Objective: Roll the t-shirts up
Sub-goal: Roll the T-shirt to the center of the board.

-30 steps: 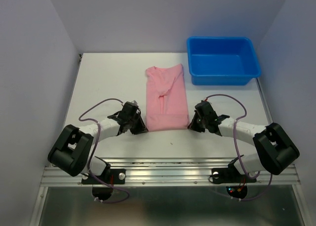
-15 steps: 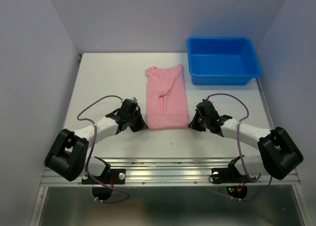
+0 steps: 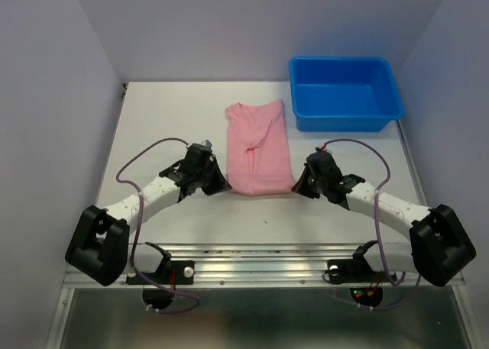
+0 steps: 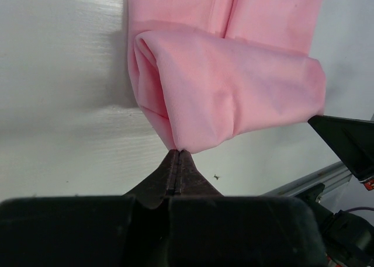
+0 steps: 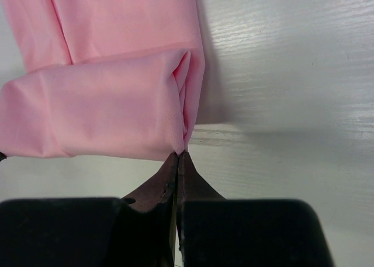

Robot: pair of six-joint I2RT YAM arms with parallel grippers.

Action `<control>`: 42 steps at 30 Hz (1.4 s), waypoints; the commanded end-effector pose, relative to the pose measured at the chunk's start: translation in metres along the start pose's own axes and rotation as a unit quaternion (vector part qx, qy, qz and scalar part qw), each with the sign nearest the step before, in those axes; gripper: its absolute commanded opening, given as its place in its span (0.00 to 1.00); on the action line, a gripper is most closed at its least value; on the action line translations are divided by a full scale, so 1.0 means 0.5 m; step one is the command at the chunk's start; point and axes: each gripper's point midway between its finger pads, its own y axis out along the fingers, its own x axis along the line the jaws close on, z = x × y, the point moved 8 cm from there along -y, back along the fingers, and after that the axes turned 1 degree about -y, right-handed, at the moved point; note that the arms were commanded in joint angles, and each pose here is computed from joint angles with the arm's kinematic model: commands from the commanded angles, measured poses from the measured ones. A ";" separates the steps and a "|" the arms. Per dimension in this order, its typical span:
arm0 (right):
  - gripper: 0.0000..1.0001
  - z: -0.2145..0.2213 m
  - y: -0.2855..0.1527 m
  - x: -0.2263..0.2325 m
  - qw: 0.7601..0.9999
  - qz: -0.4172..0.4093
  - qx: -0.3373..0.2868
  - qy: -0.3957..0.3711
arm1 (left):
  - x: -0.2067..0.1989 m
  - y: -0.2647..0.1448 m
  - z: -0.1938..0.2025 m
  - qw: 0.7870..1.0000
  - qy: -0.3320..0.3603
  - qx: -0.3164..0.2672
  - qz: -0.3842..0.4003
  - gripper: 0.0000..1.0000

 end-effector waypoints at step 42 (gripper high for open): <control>0.01 0.001 -0.009 0.022 0.997 -0.006 0.073 -0.001 | 0.048 -0.029 -0.003 0.998 -0.002 0.064 0.007 0.00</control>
